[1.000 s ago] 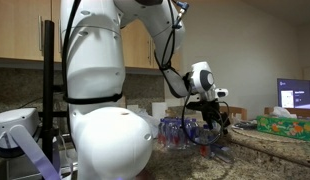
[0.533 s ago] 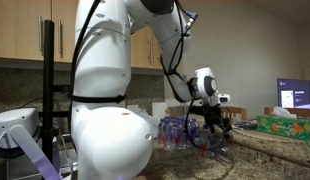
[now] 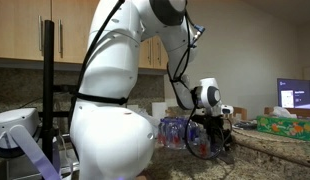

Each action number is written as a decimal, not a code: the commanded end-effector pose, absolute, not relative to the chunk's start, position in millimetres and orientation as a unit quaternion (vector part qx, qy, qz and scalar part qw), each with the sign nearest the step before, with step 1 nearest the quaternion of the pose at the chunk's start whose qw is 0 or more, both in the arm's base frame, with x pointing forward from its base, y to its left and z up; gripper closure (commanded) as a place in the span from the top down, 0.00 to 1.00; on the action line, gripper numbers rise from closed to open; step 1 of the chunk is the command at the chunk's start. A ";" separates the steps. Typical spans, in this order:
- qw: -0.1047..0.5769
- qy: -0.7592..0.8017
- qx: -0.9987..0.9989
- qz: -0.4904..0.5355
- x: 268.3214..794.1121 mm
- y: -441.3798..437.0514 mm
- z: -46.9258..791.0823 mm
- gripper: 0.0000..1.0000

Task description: Move the two bottles upright

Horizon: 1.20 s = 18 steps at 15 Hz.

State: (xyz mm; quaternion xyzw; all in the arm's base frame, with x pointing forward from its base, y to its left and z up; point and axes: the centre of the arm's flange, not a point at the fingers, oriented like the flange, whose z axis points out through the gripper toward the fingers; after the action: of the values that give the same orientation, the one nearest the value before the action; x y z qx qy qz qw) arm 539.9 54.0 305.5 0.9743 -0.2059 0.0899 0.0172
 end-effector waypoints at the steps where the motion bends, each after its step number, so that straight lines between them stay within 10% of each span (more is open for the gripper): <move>1: 0.011 -0.215 0.974 0.068 535.9 56.5 288.5 1.00; 18: 0.013 -0.232 0.972 0.009 537.9 48.8 258.2 1.00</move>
State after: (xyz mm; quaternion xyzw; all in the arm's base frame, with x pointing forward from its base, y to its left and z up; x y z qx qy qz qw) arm 537.4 57.4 250.9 0.9711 -0.2376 0.0166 0.0166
